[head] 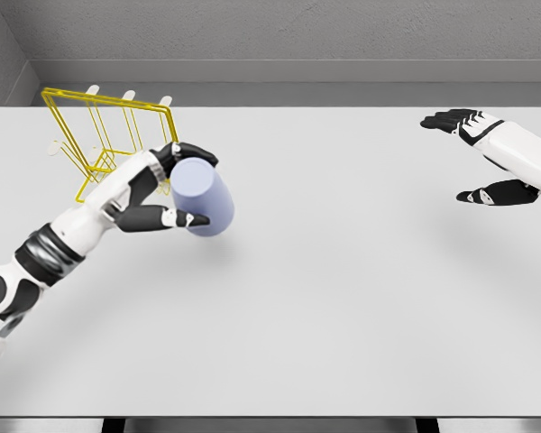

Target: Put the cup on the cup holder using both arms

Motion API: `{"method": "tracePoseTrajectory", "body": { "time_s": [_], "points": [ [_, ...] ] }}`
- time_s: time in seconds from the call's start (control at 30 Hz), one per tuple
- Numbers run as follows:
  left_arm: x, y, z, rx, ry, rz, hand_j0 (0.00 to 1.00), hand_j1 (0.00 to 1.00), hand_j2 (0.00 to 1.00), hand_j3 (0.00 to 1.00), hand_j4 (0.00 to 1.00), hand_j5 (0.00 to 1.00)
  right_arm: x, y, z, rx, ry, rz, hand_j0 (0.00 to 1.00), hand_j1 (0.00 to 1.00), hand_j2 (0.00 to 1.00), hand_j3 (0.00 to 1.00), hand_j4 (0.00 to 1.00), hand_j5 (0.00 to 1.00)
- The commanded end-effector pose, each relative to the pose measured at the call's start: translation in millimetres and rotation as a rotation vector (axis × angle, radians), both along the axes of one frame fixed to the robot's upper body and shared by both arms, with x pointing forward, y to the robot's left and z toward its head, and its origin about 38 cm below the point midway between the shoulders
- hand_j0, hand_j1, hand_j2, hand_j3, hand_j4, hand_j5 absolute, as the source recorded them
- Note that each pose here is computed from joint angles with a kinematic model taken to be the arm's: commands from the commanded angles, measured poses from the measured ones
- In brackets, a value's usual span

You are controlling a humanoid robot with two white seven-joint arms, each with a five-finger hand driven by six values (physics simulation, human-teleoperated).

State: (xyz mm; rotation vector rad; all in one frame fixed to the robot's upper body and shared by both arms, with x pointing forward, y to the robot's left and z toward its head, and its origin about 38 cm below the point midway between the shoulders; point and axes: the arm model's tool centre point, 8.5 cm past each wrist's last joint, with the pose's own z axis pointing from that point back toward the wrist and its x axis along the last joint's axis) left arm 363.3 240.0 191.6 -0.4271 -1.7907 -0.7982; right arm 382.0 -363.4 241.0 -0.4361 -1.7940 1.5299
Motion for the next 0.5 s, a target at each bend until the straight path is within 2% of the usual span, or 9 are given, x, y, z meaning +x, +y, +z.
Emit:
{"method": "tracePoseTrajectory", "body": {
  "time_s": [0.0,0.47],
  "points": [
    [0.7,5,4.7,-0.005,-0.016,0.005,0.63,0.63,0.63,0.63,0.63,0.63,0.0,0,0.5,0.008,0.001,-0.001,1.00,1.00,1.00,1.00,1.00,1.00],
    [9.6,35,31.1,-0.016,-0.059,0.071,0.64,0.64,0.64,0.64,0.64,0.64,0.1,0,0.4,0.006,0.001,-0.001,1.00,1.00,1.00,1.00,1.00,1.00]
  ]
}}
